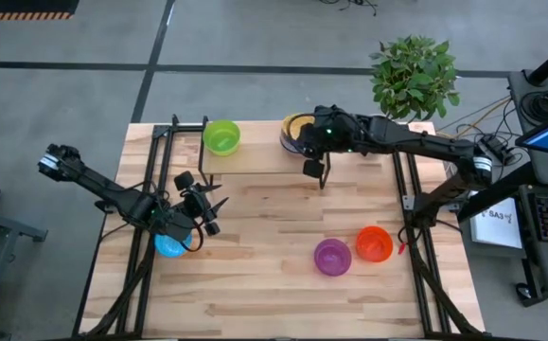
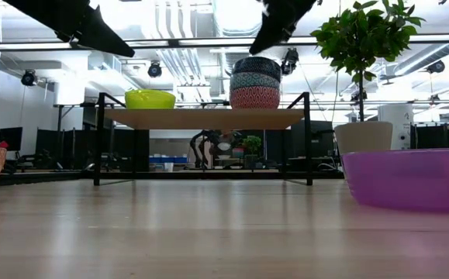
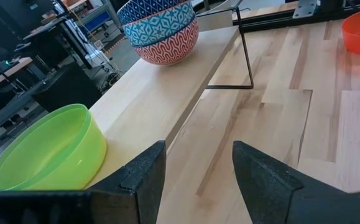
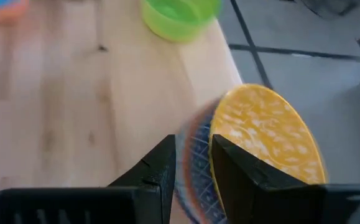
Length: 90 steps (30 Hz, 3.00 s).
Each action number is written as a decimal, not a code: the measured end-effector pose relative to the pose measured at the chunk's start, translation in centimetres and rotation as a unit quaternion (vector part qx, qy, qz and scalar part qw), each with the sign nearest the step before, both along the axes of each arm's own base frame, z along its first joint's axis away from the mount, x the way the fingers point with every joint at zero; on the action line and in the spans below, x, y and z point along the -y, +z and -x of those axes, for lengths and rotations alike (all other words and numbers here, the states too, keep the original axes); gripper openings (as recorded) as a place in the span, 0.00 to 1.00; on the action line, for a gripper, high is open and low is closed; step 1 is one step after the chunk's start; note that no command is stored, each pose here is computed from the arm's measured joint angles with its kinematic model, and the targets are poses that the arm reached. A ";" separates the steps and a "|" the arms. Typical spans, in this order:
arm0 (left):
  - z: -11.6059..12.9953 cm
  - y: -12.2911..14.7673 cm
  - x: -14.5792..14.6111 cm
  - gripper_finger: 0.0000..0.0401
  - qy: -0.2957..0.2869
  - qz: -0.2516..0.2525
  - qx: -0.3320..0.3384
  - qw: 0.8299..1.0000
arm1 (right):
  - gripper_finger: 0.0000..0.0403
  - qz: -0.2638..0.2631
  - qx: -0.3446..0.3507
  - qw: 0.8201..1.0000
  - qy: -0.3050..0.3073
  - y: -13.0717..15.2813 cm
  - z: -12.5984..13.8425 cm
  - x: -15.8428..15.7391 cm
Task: Place and stack bowls onto a shelf
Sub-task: Stack the blue bowl on the top of the light blue bowl on the shelf, then stack the violet bowl on the top of the green bowl on the shelf
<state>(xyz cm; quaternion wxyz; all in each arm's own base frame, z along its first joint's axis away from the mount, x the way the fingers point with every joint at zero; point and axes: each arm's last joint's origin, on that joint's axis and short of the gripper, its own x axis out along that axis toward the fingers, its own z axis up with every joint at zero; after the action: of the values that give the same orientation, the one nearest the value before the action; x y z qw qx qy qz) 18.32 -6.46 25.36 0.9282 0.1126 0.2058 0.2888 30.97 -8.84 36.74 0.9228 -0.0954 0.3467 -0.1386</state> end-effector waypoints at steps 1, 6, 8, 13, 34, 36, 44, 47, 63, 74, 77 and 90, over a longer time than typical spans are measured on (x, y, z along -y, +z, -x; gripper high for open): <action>0.0 0.0 0.0 0.42 0.000 0.000 0.000 1.000 | 0.23 -0.006 0.008 1.000 0.010 0.2 0.2 -0.3; 0.0 0.0 0.0 0.42 0.000 0.000 0.000 1.000 | 0.21 0.010 0.062 0.997 0.047 -0.1 0.5 -1.5; 0.0 0.0 0.0 0.42 0.000 0.000 0.000 1.000 | 0.18 0.023 0.101 0.994 0.046 -0.4 0.6 -1.5; 0.0 0.0 0.0 0.42 0.000 0.001 0.002 1.000 | 0.09 0.036 0.183 0.982 0.021 -2.4 0.8 -0.7; -0.2 0.2 0.2 0.42 0.002 0.078 0.050 0.996 | 0.02 -0.007 0.228 0.972 0.062 -2.8 5.1 -6.4; -0.5 0.1 0.4 0.42 0.003 0.110 0.069 0.992 | 0.02 -0.025 0.217 0.972 0.082 -3.4 5.8 -7.8; -2.4 -2.0 1.9 0.42 -0.038 0.247 0.050 0.967 | 0.02 -0.084 0.166 0.970 0.154 -8.4 8.1 -12.3; -3.0 -3.2 2.5 0.42 -0.042 0.322 0.025 0.946 | 0.02 -0.108 0.142 0.971 0.161 -10.5 8.5 -13.3; -7.4 -2.6 5.3 0.42 0.041 0.346 -0.183 0.919 | 0.02 -0.142 0.204 0.954 0.171 -12.9 8.6 -14.3; -12.1 -3.4 7.5 0.42 -0.031 0.220 -0.261 0.939 | 0.03 -0.177 0.076 0.978 0.084 -15.5 9.6 -13.9; -12.4 -3.7 7.6 0.42 -0.028 0.212 -0.264 0.941 | 0.09 -0.183 0.047 0.979 0.070 -16.2 9.7 -13.9; -12.5 -3.6 7.2 0.42 -0.020 0.184 -0.259 0.948 | 0.44 -0.222 -0.108 0.969 0.012 -20.8 9.3 -14.2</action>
<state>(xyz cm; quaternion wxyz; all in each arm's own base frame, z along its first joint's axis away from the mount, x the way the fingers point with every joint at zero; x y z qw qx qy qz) 30.78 -13.65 21.78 0.8529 0.0147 0.4868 0.1882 21.71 5.40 15.92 0.8794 0.0931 0.4656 -0.0360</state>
